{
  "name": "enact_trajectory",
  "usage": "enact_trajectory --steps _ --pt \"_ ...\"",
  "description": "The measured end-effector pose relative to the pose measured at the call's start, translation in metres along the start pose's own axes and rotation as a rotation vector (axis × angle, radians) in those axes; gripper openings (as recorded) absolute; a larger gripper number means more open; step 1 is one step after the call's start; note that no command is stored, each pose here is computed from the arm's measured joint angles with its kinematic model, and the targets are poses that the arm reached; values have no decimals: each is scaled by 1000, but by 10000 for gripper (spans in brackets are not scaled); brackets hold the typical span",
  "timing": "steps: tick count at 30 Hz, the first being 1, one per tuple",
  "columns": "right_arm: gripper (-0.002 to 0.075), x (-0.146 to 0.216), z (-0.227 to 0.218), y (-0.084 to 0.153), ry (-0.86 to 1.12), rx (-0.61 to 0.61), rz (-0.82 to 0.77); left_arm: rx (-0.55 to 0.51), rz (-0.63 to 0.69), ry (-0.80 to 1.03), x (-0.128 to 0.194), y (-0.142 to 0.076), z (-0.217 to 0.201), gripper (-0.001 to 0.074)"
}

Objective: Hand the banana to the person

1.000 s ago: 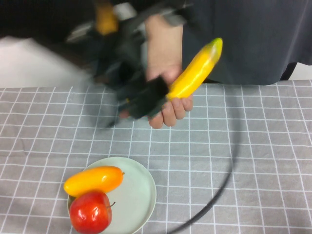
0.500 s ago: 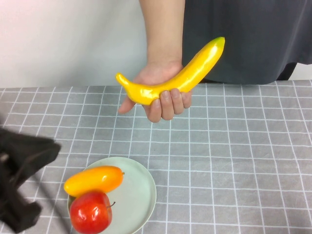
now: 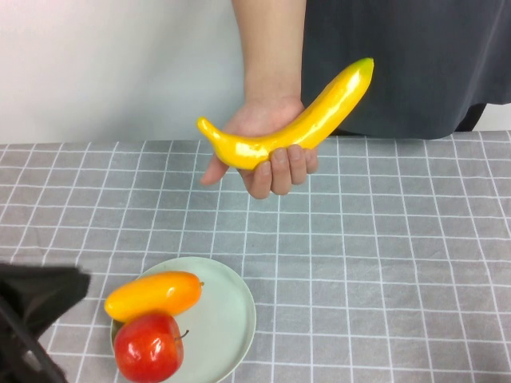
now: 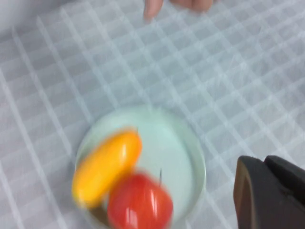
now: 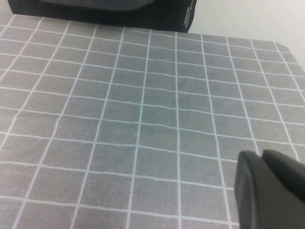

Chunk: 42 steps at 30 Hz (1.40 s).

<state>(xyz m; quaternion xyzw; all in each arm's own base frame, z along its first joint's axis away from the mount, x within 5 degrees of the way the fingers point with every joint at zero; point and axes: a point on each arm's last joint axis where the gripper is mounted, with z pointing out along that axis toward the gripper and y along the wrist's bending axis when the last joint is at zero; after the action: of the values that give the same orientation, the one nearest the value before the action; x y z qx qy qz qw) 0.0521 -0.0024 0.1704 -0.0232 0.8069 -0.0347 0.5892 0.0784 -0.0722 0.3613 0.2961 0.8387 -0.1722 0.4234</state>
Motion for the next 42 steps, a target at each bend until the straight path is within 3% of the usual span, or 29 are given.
enact_trajectory --steps 6,10,15,22,31,42 --pt "-11 0 0 0 0 1 -2 -63 66 -400 30 10 18 4" --pt "-11 0 0 0 0 1 -2 -223 21 -616 74 25 28 4" --pt "-11 0 0 0 0 1 -2 -424 -56 -724 123 37 33 4" --pt "-11 0 0 0 0 1 -2 -568 -154 -746 156 42 39 4" --pt "-11 0 0 0 0 1 -2 -514 -281 -352 188 40 59 4" --pt "-11 0 0 0 0 1 -2 -512 -284 -339 189 39 60 4"
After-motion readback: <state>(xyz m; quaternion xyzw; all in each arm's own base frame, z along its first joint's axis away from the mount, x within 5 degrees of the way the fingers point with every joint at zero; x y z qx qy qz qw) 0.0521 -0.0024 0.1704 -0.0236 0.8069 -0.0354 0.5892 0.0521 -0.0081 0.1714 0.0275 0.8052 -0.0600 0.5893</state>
